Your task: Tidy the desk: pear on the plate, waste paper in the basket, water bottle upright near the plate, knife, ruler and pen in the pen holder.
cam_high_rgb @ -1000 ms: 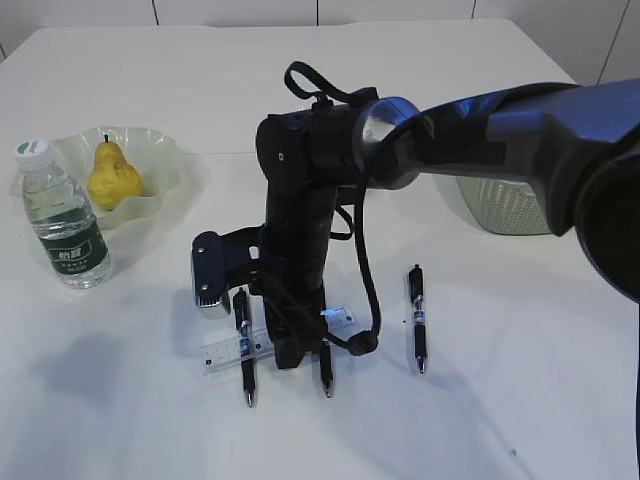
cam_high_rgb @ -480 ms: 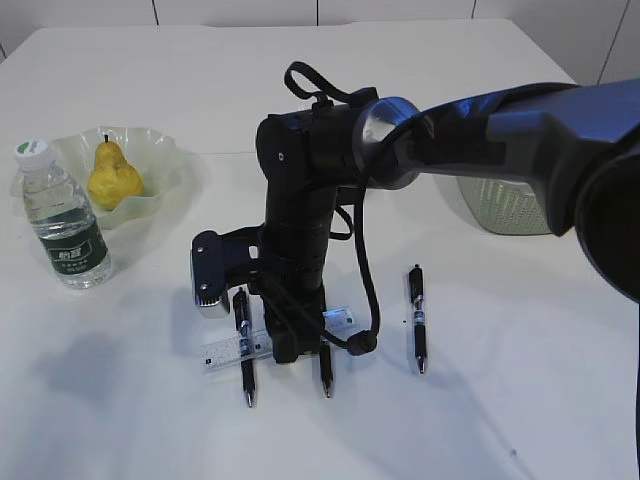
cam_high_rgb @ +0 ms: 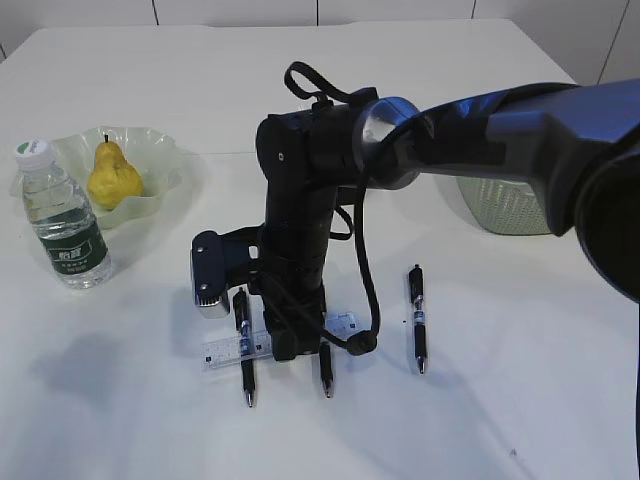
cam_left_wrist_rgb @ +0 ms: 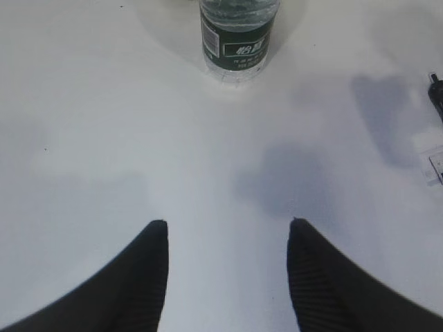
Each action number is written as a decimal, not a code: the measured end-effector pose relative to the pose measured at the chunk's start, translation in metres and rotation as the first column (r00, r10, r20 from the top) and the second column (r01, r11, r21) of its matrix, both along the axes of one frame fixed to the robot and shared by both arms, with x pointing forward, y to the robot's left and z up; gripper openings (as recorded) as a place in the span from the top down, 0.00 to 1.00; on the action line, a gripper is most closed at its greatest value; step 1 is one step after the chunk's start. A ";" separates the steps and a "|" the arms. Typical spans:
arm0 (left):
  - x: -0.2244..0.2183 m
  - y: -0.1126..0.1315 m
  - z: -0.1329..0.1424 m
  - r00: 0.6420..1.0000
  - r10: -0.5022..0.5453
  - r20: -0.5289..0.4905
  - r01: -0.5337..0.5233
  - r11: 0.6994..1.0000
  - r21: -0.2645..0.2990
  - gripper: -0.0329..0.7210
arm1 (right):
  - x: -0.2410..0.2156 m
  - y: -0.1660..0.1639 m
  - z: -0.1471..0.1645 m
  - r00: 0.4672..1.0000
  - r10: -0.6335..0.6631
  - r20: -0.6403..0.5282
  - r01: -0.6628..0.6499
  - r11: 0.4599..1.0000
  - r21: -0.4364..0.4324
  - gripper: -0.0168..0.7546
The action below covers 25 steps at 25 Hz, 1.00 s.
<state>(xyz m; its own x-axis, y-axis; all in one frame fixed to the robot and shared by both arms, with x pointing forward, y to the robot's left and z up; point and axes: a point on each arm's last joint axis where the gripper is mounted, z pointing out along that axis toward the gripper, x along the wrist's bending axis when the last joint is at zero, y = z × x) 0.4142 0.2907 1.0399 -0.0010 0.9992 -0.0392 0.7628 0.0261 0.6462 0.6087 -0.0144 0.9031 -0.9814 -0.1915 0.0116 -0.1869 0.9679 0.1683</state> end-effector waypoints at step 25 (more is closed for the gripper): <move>0.000 0.000 0.000 1.000 0.000 0.000 0.000 1.000 -0.002 0.45 | 0.006 0.009 0.022 0.980 -0.198 -0.034 0.199 0.979 0.050 0.59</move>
<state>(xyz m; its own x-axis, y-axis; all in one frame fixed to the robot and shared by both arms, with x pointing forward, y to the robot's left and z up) 0.4142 0.2906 1.0399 -0.0014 0.9992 -0.0407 0.7628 0.0274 0.6460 0.6146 -0.0053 0.9249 -0.9994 0.0062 0.0353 0.0139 0.9748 0.2229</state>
